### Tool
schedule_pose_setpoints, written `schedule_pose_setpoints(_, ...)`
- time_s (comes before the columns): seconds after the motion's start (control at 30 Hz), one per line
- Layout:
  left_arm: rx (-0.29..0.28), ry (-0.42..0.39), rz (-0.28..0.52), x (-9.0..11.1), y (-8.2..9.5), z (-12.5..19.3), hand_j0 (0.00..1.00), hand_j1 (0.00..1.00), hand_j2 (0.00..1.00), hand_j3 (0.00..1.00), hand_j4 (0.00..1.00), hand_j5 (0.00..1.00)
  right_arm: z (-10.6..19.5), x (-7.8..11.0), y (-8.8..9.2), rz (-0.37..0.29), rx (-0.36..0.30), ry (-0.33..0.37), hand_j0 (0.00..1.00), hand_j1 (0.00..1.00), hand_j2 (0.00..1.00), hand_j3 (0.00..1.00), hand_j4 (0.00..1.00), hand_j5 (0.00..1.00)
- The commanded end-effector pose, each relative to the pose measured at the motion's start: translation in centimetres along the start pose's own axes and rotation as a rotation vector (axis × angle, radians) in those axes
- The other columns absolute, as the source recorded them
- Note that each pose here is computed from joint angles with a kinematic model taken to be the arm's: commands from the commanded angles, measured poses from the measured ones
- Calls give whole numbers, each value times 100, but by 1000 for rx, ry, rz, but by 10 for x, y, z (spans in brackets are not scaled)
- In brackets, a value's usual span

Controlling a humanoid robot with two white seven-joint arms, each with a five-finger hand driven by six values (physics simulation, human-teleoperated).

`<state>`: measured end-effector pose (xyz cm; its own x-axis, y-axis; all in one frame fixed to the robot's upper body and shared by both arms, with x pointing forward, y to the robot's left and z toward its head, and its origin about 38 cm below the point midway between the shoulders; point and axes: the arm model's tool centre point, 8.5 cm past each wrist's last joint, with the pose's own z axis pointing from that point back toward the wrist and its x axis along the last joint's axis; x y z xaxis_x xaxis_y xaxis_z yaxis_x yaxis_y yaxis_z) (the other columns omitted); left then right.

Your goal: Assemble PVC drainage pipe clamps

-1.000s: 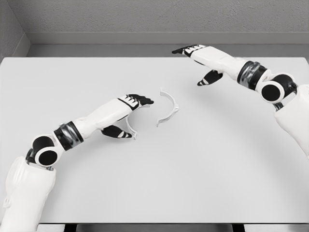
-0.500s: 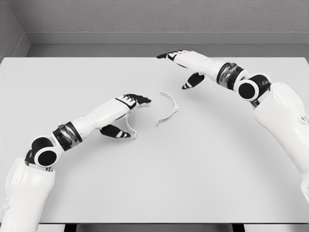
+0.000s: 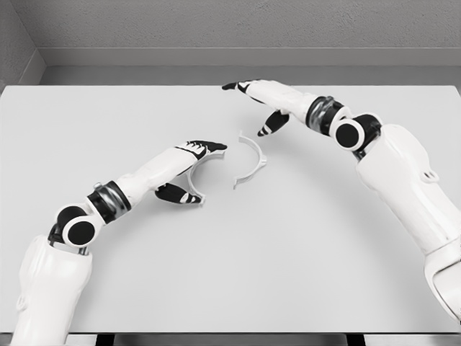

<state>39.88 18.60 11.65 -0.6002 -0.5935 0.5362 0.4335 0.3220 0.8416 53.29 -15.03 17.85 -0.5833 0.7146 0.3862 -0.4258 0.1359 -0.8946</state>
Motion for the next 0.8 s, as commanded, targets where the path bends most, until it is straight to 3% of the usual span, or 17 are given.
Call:
schedule_pose_setpoints(0.0, 2, 4, 11, -1, -1, -1, 100, 100, 100, 100, 100, 100, -4, -2, 5, -20, 6, 10, 100, 100, 100, 100, 100, 100)
schedule_pose_setpoints(0.4, 23, 0, 12, 0, 5, 1, 100, 100, 100, 100, 100, 100, -11, -12, 12, -54, 12, 47, 100, 100, 100, 100, 100, 100)
schedule_pose_setpoints(0.77, 12, 53, 51, -16, 1, 3, 100, 100, 100, 100, 100, 100, -16, -15, 14, -50, 17, 68, 100, 100, 100, 100, 100, 100)
